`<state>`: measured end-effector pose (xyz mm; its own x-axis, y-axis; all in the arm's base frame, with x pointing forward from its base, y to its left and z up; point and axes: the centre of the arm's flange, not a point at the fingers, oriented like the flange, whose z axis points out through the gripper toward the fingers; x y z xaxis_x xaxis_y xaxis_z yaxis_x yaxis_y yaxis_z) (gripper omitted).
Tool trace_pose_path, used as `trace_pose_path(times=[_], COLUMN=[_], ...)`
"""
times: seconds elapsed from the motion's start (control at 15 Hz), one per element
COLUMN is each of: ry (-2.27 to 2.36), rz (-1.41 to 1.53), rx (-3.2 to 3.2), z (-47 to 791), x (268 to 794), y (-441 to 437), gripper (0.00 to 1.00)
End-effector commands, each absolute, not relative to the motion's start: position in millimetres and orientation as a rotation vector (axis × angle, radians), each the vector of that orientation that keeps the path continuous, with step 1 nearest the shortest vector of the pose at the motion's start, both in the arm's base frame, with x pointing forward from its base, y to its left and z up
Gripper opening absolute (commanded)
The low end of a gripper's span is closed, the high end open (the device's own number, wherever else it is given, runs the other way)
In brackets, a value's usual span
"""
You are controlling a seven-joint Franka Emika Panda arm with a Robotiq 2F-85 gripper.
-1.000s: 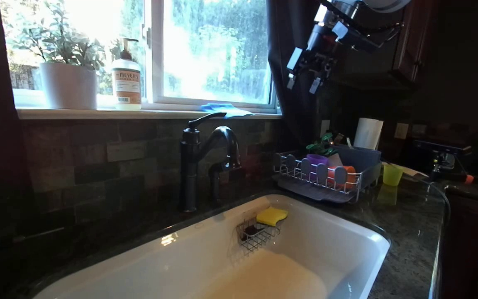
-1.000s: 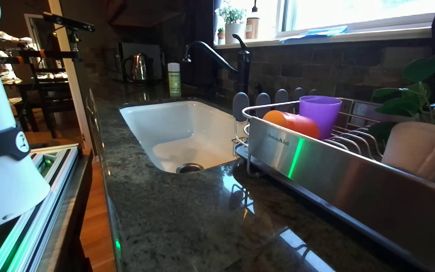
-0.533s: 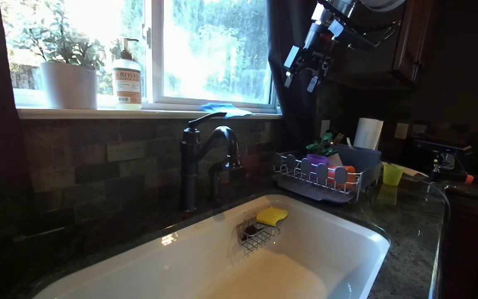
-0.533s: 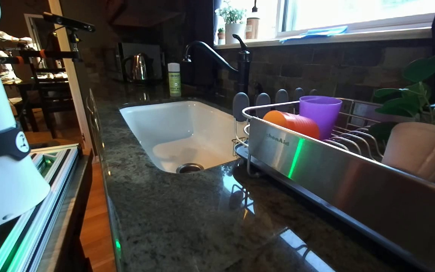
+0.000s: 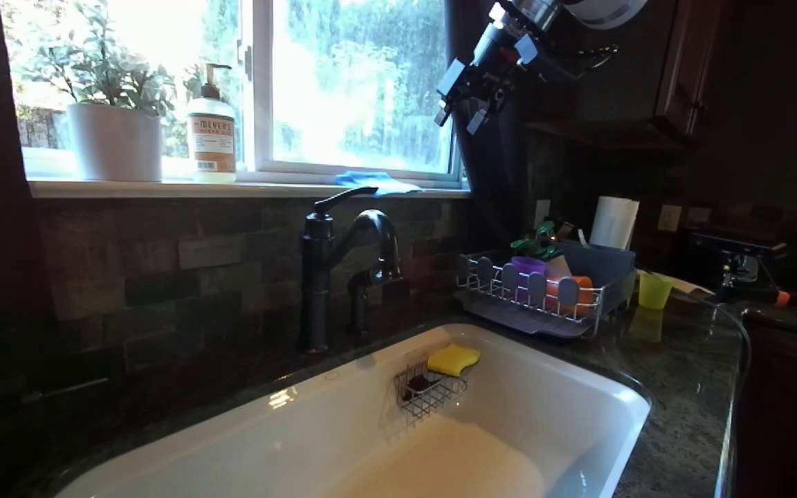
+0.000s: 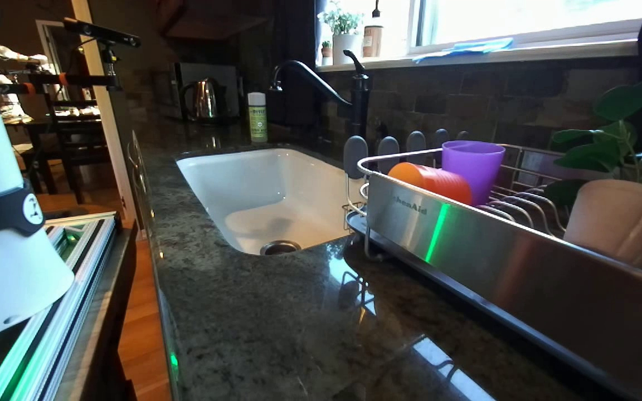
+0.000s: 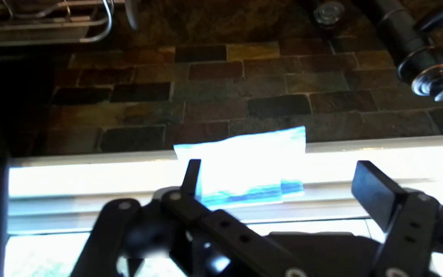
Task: Put the pump bottle on the counter.
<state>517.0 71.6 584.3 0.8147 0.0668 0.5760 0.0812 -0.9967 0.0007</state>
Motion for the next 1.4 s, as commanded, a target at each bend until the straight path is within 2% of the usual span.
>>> trace_pose_path(times=[0.0, 0.47, 0.8, 1.33], ry=[-0.283, -0.627, -0.816, -1.030], rz=[-1.024, -1.137, -1.220, -1.137], rx=[-2.895, -2.706, -2.525, -2.350], z=[597.4, 627.9, 649.3, 637.4], x=[567.4, 635.5, 668.4, 682.9], y=[86.5, 142.1, 212.6, 285.0], gripper=[1.00, 1.00, 1.00, 1.00])
